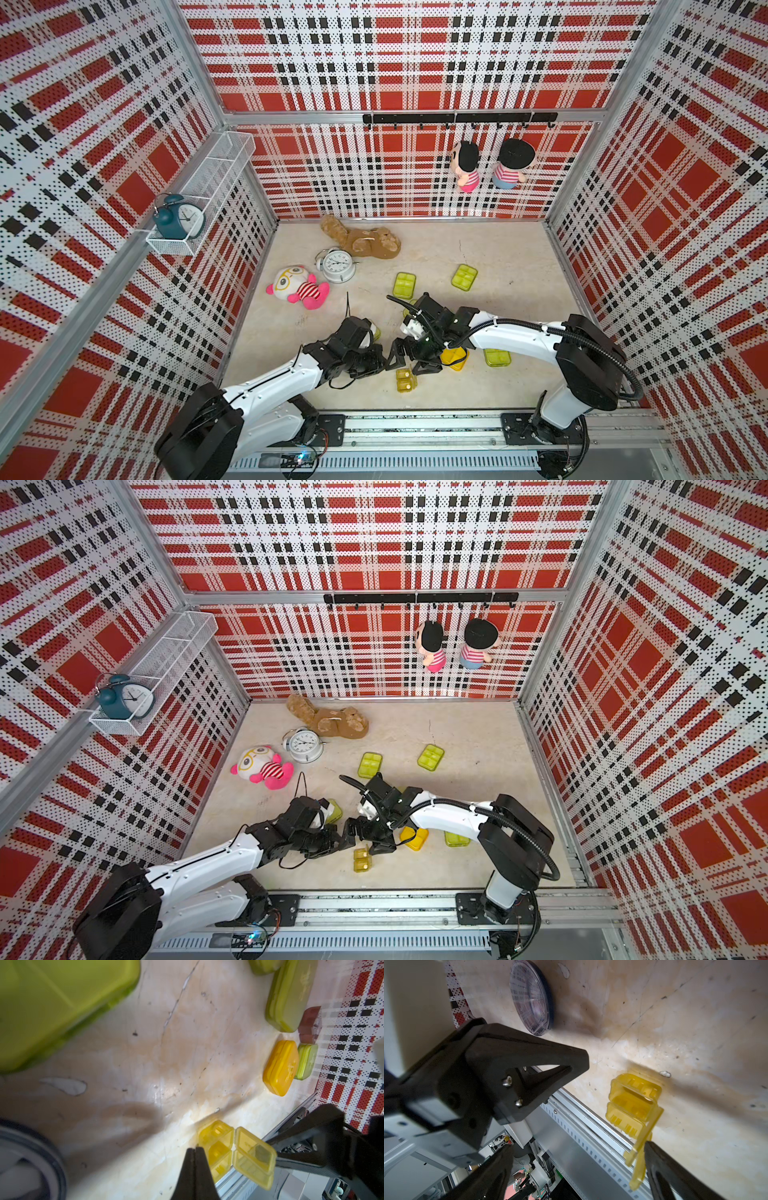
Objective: Close pillboxes
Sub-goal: Adjust the pillbox at the center of the board, then close the lid on the pillbox.
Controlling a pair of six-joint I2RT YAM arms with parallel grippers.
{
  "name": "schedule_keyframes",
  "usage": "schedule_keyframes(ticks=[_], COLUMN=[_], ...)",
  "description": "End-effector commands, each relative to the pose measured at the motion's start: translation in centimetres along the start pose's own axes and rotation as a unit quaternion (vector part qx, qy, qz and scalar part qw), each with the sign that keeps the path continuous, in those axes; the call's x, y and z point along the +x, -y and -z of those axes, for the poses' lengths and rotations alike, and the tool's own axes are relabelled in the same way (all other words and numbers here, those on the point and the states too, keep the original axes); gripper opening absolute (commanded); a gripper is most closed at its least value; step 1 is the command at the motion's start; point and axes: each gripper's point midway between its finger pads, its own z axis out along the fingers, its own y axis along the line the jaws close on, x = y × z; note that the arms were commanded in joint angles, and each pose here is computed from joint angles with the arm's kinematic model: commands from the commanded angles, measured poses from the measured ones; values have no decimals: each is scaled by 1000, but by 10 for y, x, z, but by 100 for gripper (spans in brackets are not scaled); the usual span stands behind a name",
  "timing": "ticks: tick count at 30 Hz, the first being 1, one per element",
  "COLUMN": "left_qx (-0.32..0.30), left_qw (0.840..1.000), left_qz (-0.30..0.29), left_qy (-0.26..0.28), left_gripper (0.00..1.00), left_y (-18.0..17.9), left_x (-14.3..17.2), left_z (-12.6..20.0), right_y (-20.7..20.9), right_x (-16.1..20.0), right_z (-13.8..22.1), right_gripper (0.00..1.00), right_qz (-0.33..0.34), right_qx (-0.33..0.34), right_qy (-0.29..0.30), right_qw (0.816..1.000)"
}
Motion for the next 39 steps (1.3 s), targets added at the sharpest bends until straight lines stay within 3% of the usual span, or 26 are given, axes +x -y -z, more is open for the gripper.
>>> schedule_keyframes(ticks=[1, 11, 15, 21, 27, 34, 39], left_qx=[-7, 8, 10, 9, 8, 8, 9], left_qw=[1000, 999, 999, 999, 999, 999, 999], left_qz=[6, -8, -7, -7, -7, -6, -6], left_qy=[-26, -46, -46, -50, -50, -48, -48], left_gripper=[0, 0, 0, 0, 0, 0, 0], left_y=[-7, 2, 1, 0, 0, 0, 0], left_x=[17, 29, 30, 31, 31, 31, 31], left_z=[-6, -24, -26, -27, -28, -27, -27], right_y=[-5, -9, -8, 0, 11, 20, 31], right_x=[1, 2, 6, 9, 10, 10, 9], right_z=[0, -6, -9, -12, -18, -24, -28], right_gripper=[100, 96, 74, 49, 40, 19, 13], right_qz=[8, 14, 12, 2, -6, -11, -20], right_qx=[-10, -31, -50, -56, -47, -38, -28], right_qy=[1, -6, -5, -4, -7, -10, -12], right_qw=[1000, 999, 999, 998, 999, 999, 999])
